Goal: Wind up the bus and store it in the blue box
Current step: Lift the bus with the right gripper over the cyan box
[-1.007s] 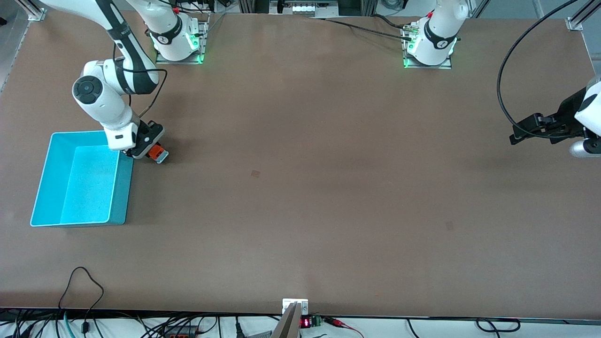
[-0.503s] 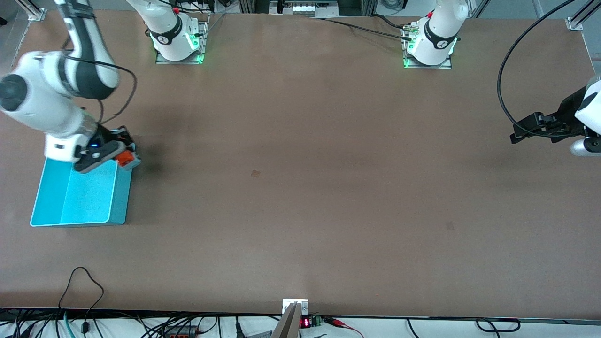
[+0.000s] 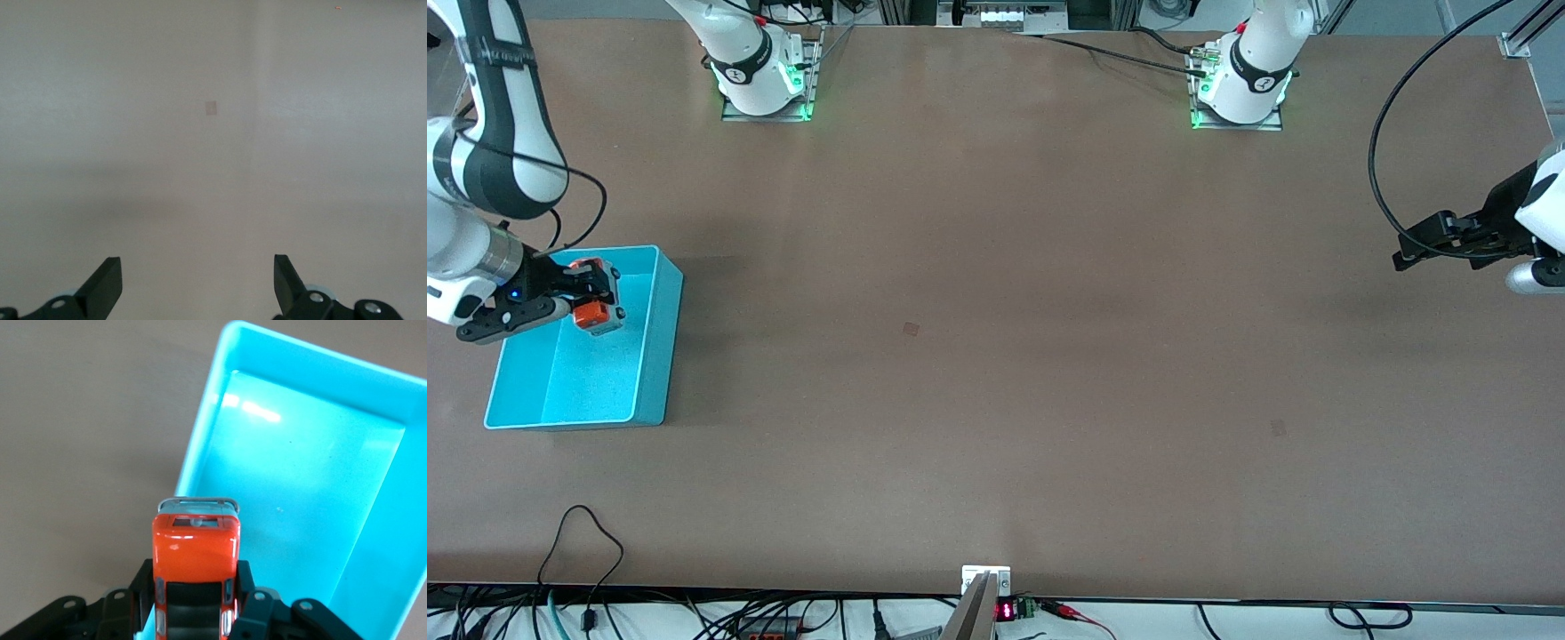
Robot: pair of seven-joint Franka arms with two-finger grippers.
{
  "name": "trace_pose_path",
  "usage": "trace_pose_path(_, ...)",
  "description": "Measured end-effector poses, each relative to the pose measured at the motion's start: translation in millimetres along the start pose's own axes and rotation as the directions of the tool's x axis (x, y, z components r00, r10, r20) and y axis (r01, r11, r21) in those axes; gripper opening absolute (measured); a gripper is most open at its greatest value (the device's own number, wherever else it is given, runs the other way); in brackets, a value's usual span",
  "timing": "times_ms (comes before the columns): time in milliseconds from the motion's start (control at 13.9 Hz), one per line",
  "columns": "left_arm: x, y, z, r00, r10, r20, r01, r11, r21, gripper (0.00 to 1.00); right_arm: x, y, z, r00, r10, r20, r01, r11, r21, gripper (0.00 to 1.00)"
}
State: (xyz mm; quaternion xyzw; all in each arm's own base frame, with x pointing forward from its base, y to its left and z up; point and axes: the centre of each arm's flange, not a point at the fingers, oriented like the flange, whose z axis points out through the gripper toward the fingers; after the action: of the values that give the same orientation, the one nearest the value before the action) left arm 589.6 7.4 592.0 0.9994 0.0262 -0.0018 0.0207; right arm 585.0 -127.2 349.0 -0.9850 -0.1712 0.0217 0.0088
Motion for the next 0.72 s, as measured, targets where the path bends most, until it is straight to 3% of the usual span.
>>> trace_pose_path(719,0,5,0,1.000,0.008,0.001,-0.008,1.000,0.000,1.00,-11,67,104,0.984,0.164,0.067,-0.165,0.986,-0.004,0.52)
